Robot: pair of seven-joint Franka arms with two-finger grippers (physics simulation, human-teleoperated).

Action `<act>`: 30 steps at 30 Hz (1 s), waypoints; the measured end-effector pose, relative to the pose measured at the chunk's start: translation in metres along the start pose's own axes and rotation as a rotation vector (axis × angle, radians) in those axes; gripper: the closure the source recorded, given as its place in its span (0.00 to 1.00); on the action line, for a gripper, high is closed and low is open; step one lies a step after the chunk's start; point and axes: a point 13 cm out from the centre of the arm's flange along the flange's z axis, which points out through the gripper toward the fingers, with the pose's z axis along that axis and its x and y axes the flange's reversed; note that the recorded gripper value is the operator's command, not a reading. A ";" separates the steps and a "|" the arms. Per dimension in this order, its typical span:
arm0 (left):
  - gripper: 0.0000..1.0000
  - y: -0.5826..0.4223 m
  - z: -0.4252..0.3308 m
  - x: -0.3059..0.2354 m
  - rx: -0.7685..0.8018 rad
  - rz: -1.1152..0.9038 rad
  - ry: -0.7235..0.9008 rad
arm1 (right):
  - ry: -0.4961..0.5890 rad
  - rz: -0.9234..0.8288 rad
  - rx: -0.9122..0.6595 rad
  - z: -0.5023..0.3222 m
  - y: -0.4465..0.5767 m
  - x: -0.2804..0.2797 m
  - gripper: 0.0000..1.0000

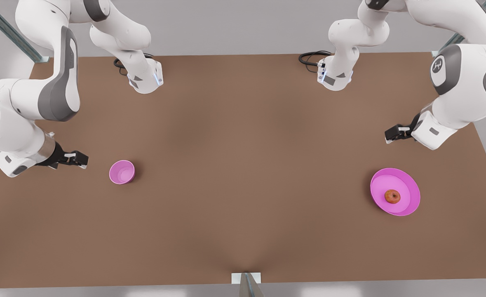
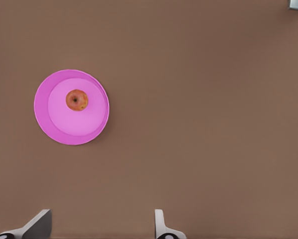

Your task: Use the left arm to pick up the apple from the plate, transfer it to the gripper of the right arm, and then use the right arm to place it into the bowl

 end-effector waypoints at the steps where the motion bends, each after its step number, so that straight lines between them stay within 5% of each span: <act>1: 0.00 -0.001 0.001 -0.001 0.000 -0.004 0.001 | -0.002 -0.001 0.000 0.000 0.000 -0.001 0.00; 9: 0.00 0.043 0.151 -0.030 0.003 -0.084 0.144 | -0.010 -0.007 0.001 0.000 0.000 -0.003 0.00; 21: 0.00 0.170 0.297 -0.105 0.018 -0.137 0.004 | -0.010 -0.010 0.002 0.001 -0.002 -0.004 0.00; 30: 0.00 0.171 0.357 -0.134 0.011 -0.020 -0.042 | -0.007 -0.014 0.001 0.004 -0.003 -0.004 0.00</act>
